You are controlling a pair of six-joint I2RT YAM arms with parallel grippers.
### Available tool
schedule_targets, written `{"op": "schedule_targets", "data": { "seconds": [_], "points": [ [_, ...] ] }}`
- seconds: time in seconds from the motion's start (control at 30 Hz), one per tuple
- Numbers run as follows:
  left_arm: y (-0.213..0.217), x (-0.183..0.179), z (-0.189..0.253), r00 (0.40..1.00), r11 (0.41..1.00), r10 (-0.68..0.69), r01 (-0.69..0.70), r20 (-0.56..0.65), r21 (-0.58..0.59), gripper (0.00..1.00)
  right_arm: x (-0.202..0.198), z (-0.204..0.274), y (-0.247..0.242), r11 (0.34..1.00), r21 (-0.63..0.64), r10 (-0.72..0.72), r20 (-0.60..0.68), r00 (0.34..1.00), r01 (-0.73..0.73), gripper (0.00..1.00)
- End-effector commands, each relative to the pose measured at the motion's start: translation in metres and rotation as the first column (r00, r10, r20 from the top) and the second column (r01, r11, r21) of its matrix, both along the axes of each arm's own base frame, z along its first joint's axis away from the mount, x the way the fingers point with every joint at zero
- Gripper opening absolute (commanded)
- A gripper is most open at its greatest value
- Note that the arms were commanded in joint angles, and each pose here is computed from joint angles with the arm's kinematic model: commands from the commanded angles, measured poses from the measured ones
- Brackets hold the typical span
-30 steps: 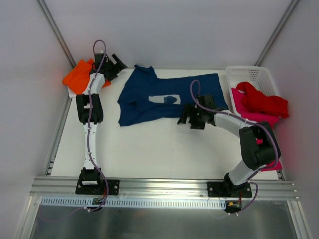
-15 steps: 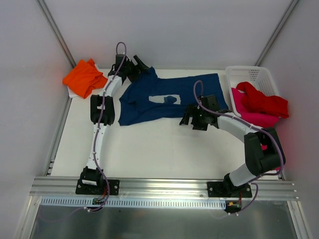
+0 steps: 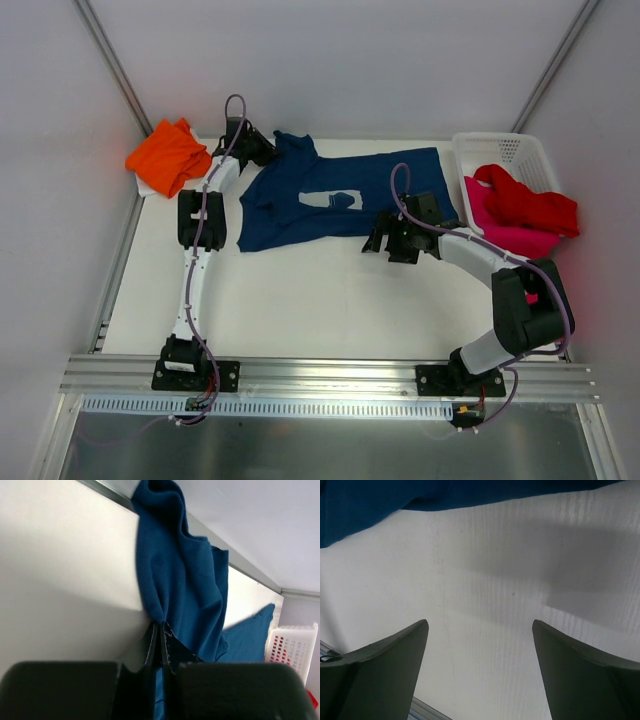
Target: Fold and stack the t-shirts
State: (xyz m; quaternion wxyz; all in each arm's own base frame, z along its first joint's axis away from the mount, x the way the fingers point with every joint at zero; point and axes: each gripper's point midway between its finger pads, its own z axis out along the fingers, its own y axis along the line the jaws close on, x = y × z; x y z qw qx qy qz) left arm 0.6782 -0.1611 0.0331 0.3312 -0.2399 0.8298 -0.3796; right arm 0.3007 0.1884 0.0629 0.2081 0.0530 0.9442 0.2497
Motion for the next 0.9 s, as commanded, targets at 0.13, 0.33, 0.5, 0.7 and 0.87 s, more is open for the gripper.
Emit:
{"op": "schedule_targets", "data": {
  "seconds": [0.13,0.33,0.5,0.7,0.87],
  "points": [
    [0.034,0.003,-0.008,0.999,0.998,0.052,-0.052,-0.015,0.021,0.0,-0.002,0.002,-0.003,1.0,-0.002,0.009,0.009,1.0,-0.008,0.9],
    [0.041,0.003,0.015,0.999,0.998,0.025,-0.028,0.04,0.063,0.0,0.0,0.001,-0.001,1.0,0.002,0.003,0.003,1.0,-0.003,0.89],
    [0.044,0.006,0.055,0.988,0.989,-0.034,0.011,0.153,0.145,0.0,0.0,0.001,-0.003,1.0,-0.004,-0.003,0.008,1.0,0.003,0.89],
    [0.045,-0.003,0.076,0.978,0.981,-0.087,0.051,0.192,0.187,0.0,0.039,0.013,-0.01,0.997,-0.064,-0.044,0.04,0.998,0.046,0.9],
    [0.048,-0.019,0.08,0.974,0.969,-0.127,0.082,0.186,0.233,0.0,0.139,0.066,0.001,0.996,-0.039,-0.078,0.147,0.986,0.084,0.9]
  ]
}}
